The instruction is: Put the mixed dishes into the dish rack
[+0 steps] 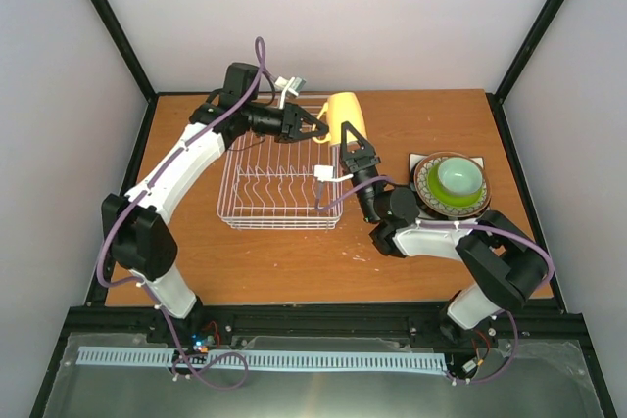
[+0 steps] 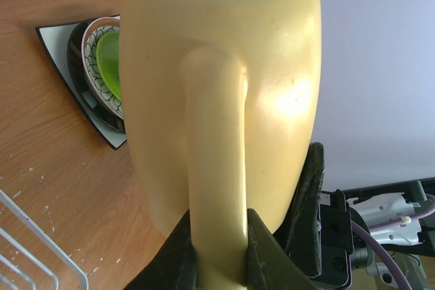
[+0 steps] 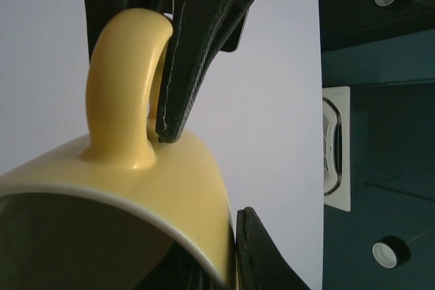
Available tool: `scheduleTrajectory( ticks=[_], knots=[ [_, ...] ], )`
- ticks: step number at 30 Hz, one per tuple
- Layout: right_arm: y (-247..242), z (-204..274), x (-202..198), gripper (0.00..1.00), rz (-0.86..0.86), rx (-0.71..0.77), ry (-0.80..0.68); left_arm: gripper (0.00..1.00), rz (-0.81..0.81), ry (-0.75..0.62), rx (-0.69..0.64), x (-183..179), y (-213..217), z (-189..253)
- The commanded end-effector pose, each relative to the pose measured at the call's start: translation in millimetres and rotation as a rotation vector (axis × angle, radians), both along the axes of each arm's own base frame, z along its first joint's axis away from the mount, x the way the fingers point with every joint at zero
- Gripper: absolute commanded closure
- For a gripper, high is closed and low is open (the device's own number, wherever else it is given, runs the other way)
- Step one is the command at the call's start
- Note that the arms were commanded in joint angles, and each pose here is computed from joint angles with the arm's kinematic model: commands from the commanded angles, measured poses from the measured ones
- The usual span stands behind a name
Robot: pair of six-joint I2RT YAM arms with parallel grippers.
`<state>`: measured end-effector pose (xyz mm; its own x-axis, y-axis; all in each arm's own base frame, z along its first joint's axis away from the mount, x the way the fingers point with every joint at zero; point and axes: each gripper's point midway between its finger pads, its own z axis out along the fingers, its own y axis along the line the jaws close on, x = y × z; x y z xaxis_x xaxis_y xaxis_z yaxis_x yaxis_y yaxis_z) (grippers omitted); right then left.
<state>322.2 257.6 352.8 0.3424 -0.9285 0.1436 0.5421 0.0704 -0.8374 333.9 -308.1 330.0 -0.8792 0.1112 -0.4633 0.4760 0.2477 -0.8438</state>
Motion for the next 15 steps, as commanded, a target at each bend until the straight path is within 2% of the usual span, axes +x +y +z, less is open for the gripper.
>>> scheduleTrajectory(
  ticks=[1, 2, 3, 4, 5, 6, 7, 12, 15],
  knots=[
    [-18, 53, -28, 0.93, 0.067, 0.212, -0.149, 0.99, 0.029, -0.223, 0.006, 8, 2, 29],
    [-19, 53, -28, 0.84, 0.068, 0.221, -0.145, 0.99, 0.045, -0.24, 0.019, 9, 4, 32],
    [-21, 54, -28, 0.64, 0.071, 0.233, -0.142, 0.99, 0.063, -0.262, 0.032, 11, 6, 36],
    [-22, 55, -27, 0.48, 0.071, 0.246, -0.137, 0.99, 0.085, -0.278, 0.053, 13, 8, 38],
    [-24, 56, -27, 0.37, 0.069, 0.261, -0.13, 0.99, 0.106, -0.306, 0.072, 17, 11, 43],
    [-27, 57, -26, 0.15, 0.062, 0.278, -0.125, 0.99, 0.129, -0.321, 0.098, 20, 14, 44],
    [-30, 57, -25, 0.02, 0.054, 0.295, -0.116, 0.99, 0.155, -0.339, 0.128, 25, 17, 44],
    [-58, 46, -21, 0.0, -0.007, 0.415, -0.035, 0.99, 0.31, -0.438, 0.251, 54, 40, 40],
    [-81, 36, -24, 0.0, -0.018, 0.539, 0.028, 0.99, 0.419, -0.55, 0.329, 73, 60, 32]
  ],
)
